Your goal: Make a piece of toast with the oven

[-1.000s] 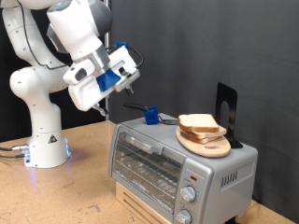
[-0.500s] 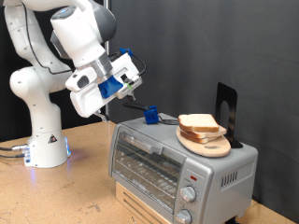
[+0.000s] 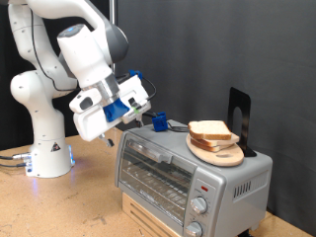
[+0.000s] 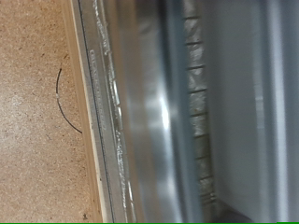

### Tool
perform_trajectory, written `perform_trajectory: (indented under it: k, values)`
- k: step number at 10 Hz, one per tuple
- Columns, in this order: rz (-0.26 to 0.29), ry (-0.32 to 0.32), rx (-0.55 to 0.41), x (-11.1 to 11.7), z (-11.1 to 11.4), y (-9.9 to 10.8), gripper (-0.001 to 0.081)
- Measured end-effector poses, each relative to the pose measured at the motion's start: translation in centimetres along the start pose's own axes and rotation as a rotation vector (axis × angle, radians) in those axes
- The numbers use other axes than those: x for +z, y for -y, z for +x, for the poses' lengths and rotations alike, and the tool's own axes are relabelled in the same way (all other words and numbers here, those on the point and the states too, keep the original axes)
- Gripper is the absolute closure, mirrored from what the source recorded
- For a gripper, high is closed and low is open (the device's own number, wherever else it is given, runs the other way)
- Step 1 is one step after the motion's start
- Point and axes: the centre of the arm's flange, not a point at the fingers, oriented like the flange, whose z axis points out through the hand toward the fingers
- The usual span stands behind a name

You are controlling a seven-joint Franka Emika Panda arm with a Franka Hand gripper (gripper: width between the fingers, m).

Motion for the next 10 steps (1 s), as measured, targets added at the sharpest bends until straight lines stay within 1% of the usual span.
perform_trajectory:
  k: [2,5,8,10]
  values:
    - [-0.009,0.001,-0.005,1.7,0.3,-0.3,0.0001]
    - [-0.009,0.011,-0.021,3.0,0.7,-0.8,0.0001]
    - [-0.012,0.016,-0.030,2.7,1.4,-1.3,0.0001]
    - [-0.031,-0.004,-0.037,2.1,2.6,-2.0,0.0001]
